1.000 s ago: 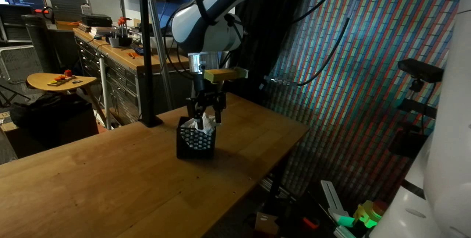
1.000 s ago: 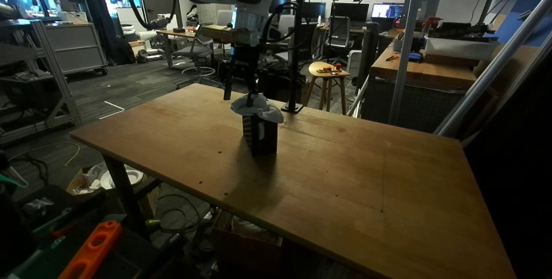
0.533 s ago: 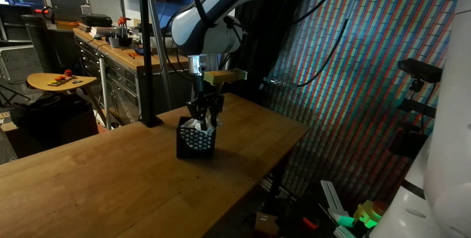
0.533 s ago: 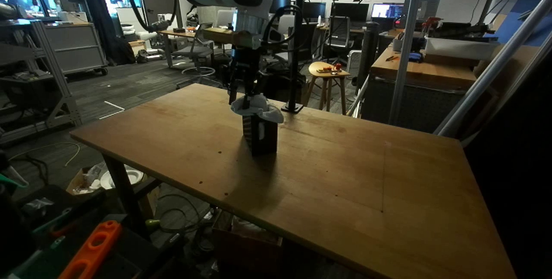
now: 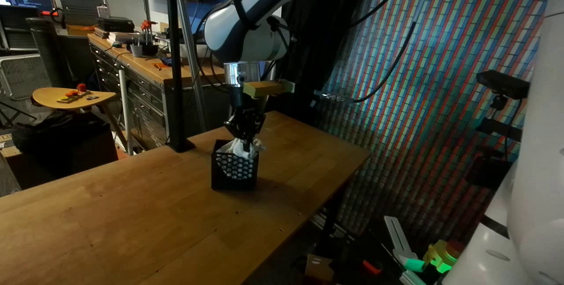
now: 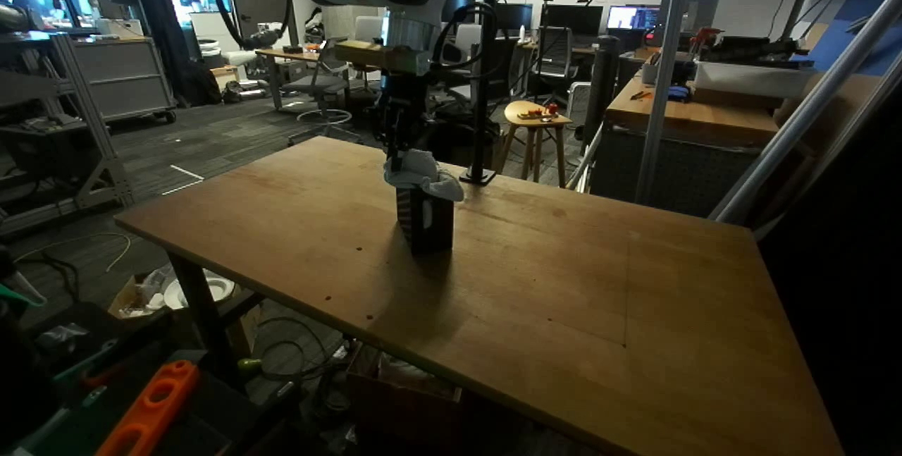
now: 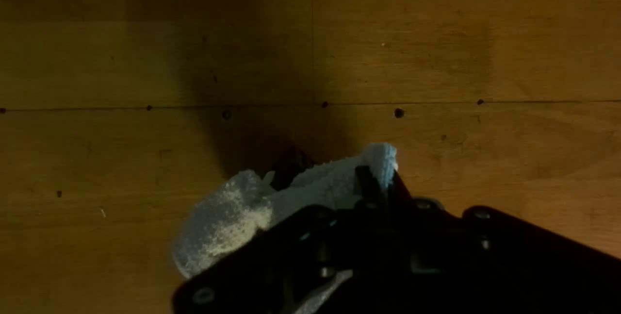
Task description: Pick up the cloth and put it in the box
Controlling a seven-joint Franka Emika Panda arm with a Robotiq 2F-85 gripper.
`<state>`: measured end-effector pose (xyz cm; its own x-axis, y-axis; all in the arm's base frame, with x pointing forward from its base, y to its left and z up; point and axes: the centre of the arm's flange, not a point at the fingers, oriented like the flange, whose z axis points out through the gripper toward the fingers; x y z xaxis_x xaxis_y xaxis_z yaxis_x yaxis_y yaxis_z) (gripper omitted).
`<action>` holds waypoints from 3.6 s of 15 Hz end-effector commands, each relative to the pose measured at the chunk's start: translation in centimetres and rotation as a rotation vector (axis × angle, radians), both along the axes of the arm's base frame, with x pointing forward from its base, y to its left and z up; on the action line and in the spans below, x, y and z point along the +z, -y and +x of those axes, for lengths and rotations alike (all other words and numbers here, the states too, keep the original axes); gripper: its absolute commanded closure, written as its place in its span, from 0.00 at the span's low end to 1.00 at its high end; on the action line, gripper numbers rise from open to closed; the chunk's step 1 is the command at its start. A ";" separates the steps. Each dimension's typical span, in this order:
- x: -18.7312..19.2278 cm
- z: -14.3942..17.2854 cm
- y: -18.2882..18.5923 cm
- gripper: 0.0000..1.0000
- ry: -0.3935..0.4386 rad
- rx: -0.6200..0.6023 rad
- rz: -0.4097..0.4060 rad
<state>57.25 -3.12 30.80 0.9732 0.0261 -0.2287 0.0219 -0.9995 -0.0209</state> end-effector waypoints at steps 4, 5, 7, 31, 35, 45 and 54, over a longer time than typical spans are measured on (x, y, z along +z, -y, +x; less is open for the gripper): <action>1.9 3.7 -1.1 0.94 0.051 0.050 -0.020; 1.6 3.9 -1.5 0.94 0.048 0.058 -0.015; 0.9 4.2 -2.4 0.94 0.037 0.085 -0.009; -0.7 7.2 -0.5 0.94 0.072 0.140 0.062; -2.4 6.8 -1.7 0.94 0.044 0.164 0.091; -5.2 6.3 -2.3 0.94 0.017 0.139 0.129; -8.8 3.7 -3.6 0.94 0.004 -0.007 0.230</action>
